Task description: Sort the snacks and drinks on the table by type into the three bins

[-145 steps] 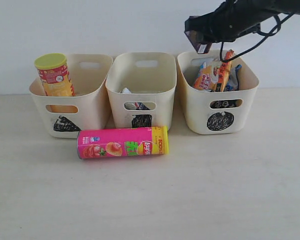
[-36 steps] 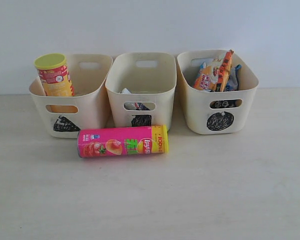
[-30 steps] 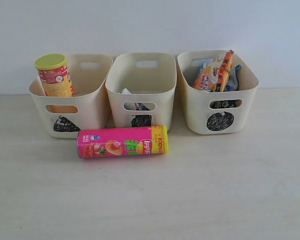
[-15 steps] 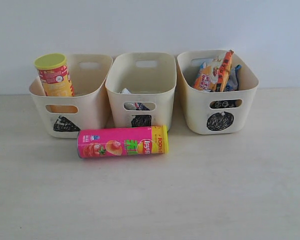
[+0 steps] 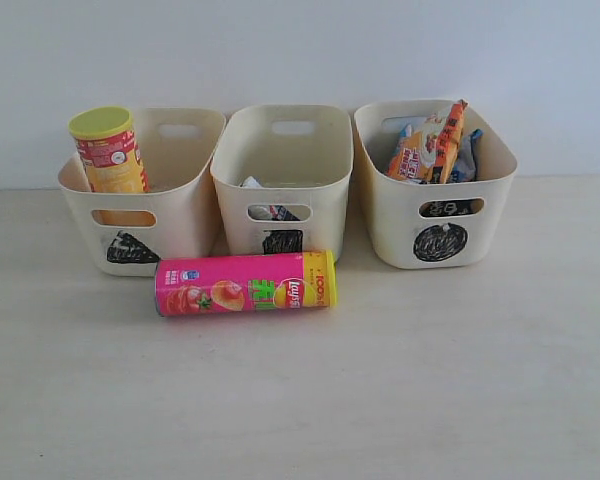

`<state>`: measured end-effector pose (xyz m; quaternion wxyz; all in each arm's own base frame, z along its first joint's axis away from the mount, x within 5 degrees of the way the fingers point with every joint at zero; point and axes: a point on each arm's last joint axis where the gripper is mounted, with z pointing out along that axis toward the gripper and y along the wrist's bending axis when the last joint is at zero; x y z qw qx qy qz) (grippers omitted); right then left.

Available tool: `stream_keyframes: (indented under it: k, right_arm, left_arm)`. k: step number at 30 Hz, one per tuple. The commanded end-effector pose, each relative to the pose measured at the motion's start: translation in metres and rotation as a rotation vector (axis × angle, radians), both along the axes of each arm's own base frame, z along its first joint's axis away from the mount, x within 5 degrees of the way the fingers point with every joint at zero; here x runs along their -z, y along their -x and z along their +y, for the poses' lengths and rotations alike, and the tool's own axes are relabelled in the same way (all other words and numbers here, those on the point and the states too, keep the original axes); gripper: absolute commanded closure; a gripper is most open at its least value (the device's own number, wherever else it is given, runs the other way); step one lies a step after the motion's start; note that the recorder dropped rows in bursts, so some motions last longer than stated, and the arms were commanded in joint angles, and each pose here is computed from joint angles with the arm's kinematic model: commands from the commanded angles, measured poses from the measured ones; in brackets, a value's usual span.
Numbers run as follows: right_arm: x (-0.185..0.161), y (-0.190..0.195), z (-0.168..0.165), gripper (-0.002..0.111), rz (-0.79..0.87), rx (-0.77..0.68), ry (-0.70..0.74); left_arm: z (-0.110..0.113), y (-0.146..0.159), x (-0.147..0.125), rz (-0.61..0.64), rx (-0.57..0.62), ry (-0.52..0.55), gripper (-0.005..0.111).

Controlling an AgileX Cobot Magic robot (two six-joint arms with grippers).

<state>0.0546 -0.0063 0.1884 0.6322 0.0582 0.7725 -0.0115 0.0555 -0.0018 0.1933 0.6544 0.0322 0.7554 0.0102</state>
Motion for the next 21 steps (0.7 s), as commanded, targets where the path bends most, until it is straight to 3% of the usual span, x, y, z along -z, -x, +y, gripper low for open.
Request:
stream_keyframes:
  k: [1, 21]
  right_arm:
    - [0.0087, 0.0020, 0.0012, 0.108, 0.078, 0.002, -0.058]
    - [0.0100, 0.0022, 0.0045, 0.108, 0.093, -0.034, -0.062]
  left_arm:
    - [-0.0002, 0.0000, 0.0008, -0.004, 0.003, 0.000, 0.103]
    - [-0.0002, 0.0000, 0.0008, -0.004, 0.003, 0.000, 0.103]
